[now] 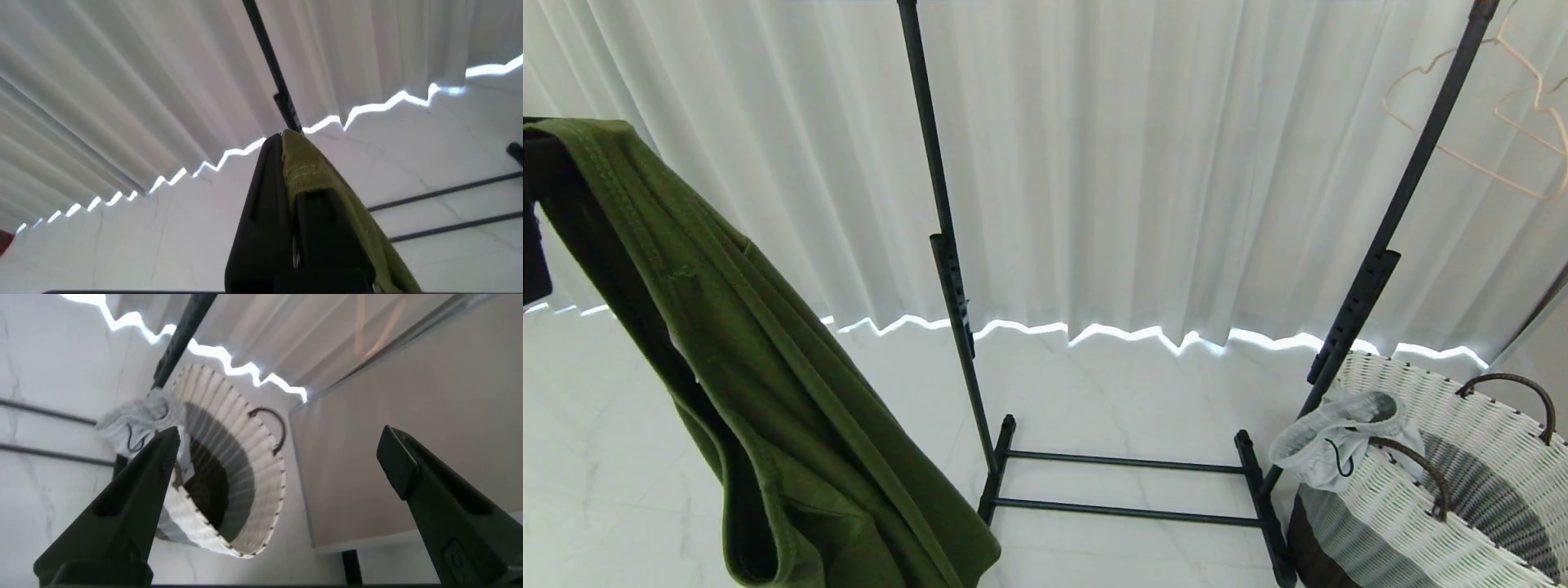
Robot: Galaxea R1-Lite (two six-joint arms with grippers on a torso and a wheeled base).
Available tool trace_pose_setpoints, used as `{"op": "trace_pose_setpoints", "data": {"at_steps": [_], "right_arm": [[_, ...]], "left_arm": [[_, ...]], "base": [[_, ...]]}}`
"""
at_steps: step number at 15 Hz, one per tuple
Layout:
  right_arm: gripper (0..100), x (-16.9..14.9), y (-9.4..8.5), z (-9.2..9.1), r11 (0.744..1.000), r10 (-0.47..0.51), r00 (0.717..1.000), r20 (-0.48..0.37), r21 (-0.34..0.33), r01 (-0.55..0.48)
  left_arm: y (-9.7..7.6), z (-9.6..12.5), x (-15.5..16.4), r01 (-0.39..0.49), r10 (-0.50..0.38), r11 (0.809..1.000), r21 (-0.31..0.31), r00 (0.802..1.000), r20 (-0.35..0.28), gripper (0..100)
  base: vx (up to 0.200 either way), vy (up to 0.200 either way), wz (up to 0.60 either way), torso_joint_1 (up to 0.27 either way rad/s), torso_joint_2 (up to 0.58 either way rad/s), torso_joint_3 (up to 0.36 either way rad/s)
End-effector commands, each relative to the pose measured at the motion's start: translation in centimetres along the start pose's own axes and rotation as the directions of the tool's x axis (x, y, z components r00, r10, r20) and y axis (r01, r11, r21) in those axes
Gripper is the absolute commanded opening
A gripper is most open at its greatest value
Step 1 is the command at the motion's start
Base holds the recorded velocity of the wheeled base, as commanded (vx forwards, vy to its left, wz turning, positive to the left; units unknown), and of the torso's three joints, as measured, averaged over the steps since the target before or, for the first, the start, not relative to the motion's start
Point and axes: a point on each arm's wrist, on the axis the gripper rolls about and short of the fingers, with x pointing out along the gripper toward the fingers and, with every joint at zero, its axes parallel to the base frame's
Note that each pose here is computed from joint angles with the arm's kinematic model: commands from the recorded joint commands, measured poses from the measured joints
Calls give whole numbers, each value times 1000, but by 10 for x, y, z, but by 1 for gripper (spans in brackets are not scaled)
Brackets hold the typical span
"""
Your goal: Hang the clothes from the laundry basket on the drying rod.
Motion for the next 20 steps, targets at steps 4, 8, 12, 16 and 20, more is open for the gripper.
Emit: {"op": "trace_pose_setpoints", "data": {"at_steps": [4, 8, 12, 16, 20], "right_arm": [[100, -2, 0, -1, 1000, 0, 1000, 1, 1, 0], [100, -2, 0, -1, 1000, 29, 999, 18, 2, -29], [100, -1, 0, 1, 999, 35, 999, 28, 29, -35], [100, -1, 0, 0, 999, 35, 999, 28, 38, -36], [100, 1, 6, -9, 999, 31, 999, 32, 22, -32]], "left_arm": [[0, -4, -3, 2, -1, 998, 66, 1000, -4, 0], [2, -7, -6, 1, 0, 998, 69, 1000, -2, 0], [3, -7, -8, -1, 1, 998, 62, 1000, 0, 0], [1, -16, -10, 8, -7, 997, 81, 1000, -15, 0], [0, -18, -11, 9, -8, 997, 83, 1000, -18, 0]], "base": [[0, 0, 0, 174, -480, -287], [0, 0, 0, 196, -477, -281], [0, 0, 0, 206, -491, -278], [0, 0, 0, 226, -505, -281], [0, -100, 0, 248, -538, -288]]}}
